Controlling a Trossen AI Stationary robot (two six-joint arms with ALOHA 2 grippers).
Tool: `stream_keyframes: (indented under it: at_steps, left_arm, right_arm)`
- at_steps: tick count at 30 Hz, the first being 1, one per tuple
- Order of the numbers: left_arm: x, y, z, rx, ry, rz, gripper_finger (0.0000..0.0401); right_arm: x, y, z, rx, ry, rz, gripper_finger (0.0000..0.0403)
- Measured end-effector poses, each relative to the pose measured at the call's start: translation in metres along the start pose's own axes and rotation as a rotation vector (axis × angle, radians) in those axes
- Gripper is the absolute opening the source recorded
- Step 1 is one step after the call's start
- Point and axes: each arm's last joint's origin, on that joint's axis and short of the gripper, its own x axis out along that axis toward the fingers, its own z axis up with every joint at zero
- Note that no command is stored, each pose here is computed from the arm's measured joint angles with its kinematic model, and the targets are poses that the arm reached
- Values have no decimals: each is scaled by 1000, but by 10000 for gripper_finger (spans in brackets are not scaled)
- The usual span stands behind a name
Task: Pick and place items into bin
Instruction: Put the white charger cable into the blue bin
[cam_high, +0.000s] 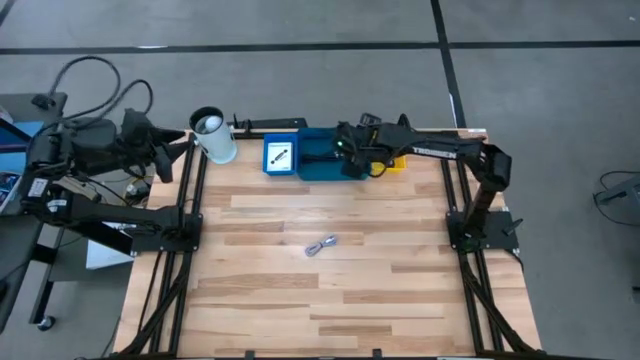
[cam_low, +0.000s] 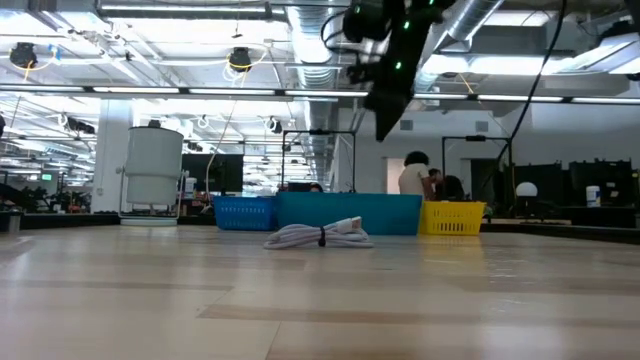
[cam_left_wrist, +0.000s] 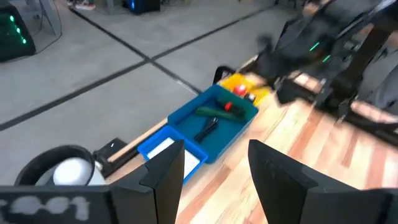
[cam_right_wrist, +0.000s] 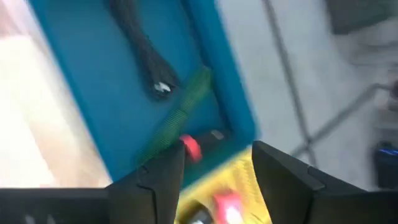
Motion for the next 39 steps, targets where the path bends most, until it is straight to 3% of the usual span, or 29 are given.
stream_keyframes:
  at_steps: [4,8,12,15,18,25,32,39]
  left_arm:
    - [19,-6,-11,26,66,-16,167]
    - [52,-21,-24,87,100,-138,167]
    - [83,-36,-33,73,11,-264,167]
    - [98,-41,-35,51,-84,-295,167]
    - [118,-48,-45,54,-71,-340,167]
    - [172,-61,-71,-15,142,-425,167]
    - [221,-80,-85,-33,267,-463,167]
    - [254,-87,-122,105,549,-509,167]
  right_arm:
    - [-35,8,-10,-45,25,-64,190]
    - [-70,18,-21,-43,-8,-45,182]
    - [-97,23,-33,-33,-34,-24,170]
    - [-114,22,-42,-23,-53,-13,162]
    - [-127,18,-51,-7,-64,-5,156]
    - [-146,6,-67,75,-87,3,148]
    - [-152,1,-75,71,-80,3,150]
    - [-151,0,-82,23,-14,-5,150]
